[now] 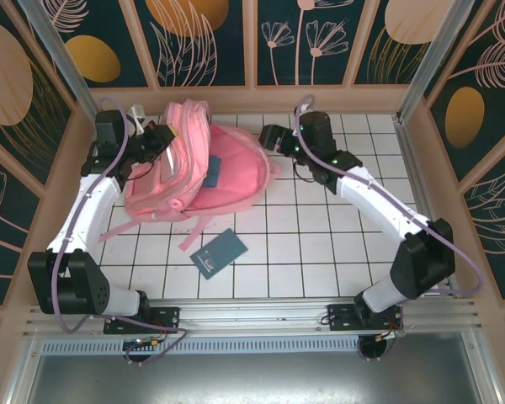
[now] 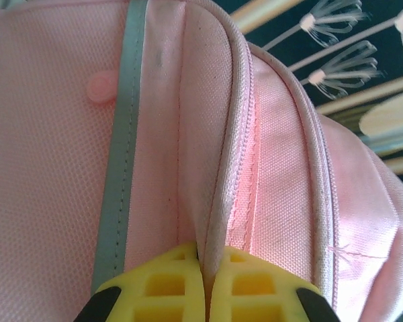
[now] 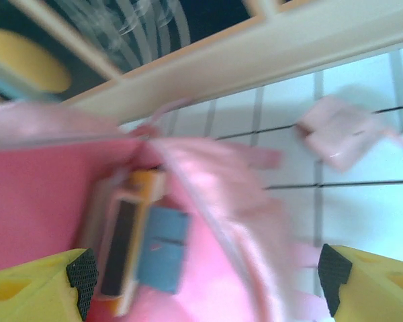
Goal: Pack the student bag
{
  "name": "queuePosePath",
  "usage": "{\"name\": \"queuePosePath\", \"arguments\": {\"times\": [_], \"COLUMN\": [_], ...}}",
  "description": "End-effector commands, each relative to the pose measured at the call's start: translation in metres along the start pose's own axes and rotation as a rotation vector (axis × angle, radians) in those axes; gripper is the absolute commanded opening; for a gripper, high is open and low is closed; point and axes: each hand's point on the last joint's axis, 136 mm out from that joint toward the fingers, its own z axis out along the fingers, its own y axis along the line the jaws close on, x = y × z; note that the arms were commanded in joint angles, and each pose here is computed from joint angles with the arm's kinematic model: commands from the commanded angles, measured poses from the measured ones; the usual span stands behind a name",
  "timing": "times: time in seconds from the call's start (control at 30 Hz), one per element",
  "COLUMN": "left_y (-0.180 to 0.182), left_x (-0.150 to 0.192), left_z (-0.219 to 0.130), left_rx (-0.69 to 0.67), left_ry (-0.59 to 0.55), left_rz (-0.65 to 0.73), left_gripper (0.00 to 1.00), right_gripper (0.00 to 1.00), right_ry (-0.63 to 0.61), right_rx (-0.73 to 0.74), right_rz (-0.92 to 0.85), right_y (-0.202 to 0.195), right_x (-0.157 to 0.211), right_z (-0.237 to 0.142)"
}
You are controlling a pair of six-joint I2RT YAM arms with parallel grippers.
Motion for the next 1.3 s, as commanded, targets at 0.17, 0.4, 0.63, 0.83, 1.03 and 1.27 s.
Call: {"name": "queuePosePath", "arguments": {"times": [0.17,0.4,0.63,0.83,1.03,1.27], "left_y": [0.034,0.053,0.065,0.062,0.061,0.059], "left_x": [-0.017,-0.005,0.012,0.013,0.014,0.012], "left_z": [-0.016,-0.026,-0.02,-0.016,-0.012,-0.011], "left_rx": [-0.108,-0.144,-0.129,-0.107,-0.093,-0.092], "left_ry": [-0.172,-0.213,-0.173,-0.153,-0.139,-0.14], "left_rz": [-0.041,-0.033,-0.053,-0.046,-0.052,-0.049], "left_gripper": [0.0,0.0,0.0,0.0,0.0,0.0], "right_gripper": [0.99,0.99,0.99,0.99,0.99,0.99], "right_ry": [0.122,0.178,0.232,0.286,0.317,0.348], "right_rx": [0.221,0.247,0.141,0.072,0.055,0.165], "right_rz": [-0.09,-0.152,-0.193,-0.161,-0.177,-0.318], "right_y": [-0.08,-0.092,-0.108,-0.112,-0.107,-0.108], "right_x": [-0.01,-0.02,-0.013,0.011,0.032,0.057], "right_z": [0.086,0.154,0.201,0.228,0.24,0.238]}}
